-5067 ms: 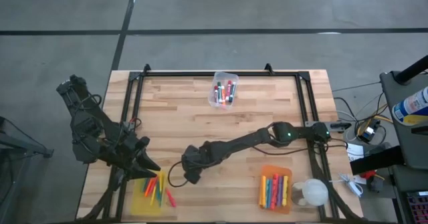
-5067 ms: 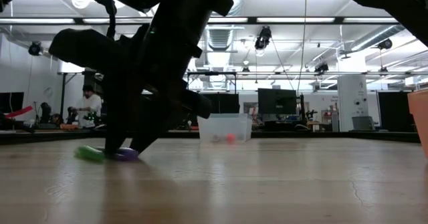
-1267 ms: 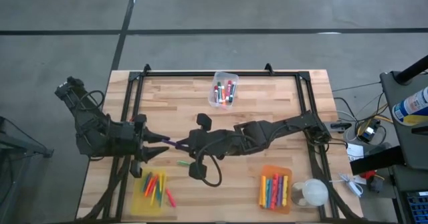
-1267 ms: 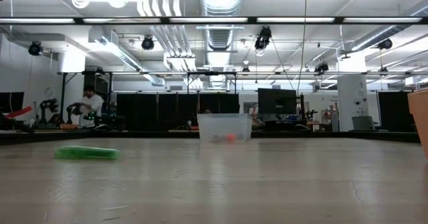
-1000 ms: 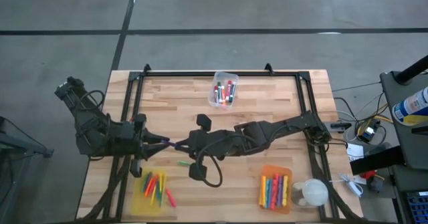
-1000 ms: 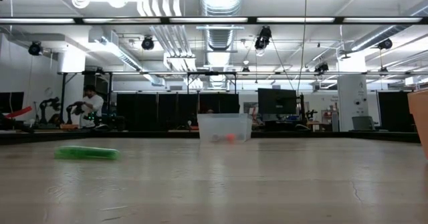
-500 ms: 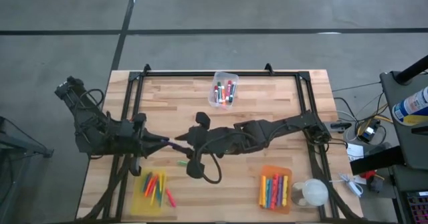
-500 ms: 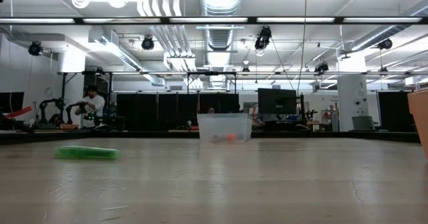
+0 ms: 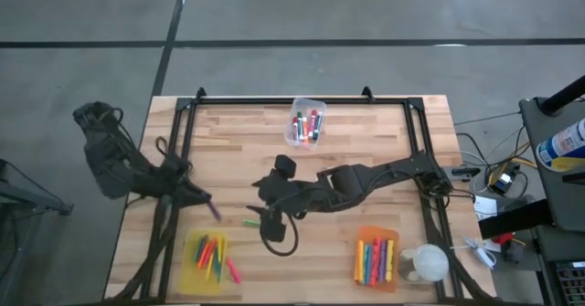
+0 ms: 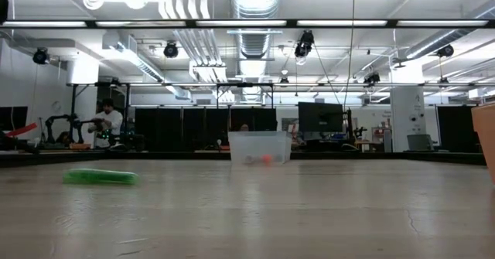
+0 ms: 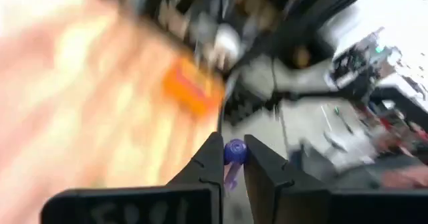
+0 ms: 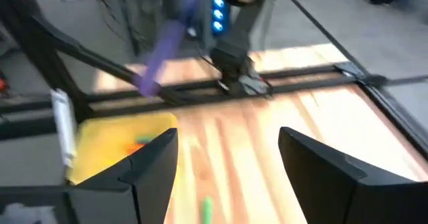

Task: Pick & Place Markers
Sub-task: Put the violet highlighter into the yellow bin

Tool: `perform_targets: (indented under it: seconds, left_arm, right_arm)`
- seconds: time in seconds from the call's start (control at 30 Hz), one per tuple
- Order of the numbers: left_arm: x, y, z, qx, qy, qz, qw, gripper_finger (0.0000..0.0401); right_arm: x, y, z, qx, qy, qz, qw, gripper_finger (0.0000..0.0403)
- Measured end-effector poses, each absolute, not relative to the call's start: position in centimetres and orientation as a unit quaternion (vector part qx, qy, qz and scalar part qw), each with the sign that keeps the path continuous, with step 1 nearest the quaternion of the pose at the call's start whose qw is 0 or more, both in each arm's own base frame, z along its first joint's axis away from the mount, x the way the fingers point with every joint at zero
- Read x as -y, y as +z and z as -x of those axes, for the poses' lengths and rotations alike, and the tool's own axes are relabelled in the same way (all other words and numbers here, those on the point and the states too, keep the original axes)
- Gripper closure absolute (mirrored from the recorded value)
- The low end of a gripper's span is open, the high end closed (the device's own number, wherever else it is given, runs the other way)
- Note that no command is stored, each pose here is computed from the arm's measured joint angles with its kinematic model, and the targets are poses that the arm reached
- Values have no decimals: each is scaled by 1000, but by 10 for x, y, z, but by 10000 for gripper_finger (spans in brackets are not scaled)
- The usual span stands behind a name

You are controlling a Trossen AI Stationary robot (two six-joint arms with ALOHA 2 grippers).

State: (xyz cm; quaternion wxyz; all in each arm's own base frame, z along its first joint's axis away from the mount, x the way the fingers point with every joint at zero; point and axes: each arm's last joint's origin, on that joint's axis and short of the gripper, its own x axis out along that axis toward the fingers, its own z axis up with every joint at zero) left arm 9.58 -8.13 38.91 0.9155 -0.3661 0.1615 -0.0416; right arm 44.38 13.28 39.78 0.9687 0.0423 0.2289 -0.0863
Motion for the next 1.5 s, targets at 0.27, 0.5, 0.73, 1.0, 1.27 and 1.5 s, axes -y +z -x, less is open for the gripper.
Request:
perform_targets:
  seconds: [0.27,0.5,0.73,1.0,1.27,1.5]
  left_arm:
    - [93,343,-95,-396,40,456,796,369]
    - [130,308,-110,-525,91,475,700,369]
    - [157,275,-129,-544,170,487,661,369]
    - [178,235,-142,-582,229,464,627,369]
    - [182,212,-144,-600,262,449,607,368]
    - [179,201,-139,-614,268,457,585,333]
  right_arm:
    - [-118,379,-448,-260,-151,-13,954,161]
    - [-113,360,-450,-294,-160,2,942,168]
    - [-111,348,-451,-312,-161,13,936,166]
    - [-105,348,-452,-322,-152,56,933,166]
    - [-104,347,-452,-325,-155,53,932,172]
    - [-104,347,-452,-318,-168,15,933,172]
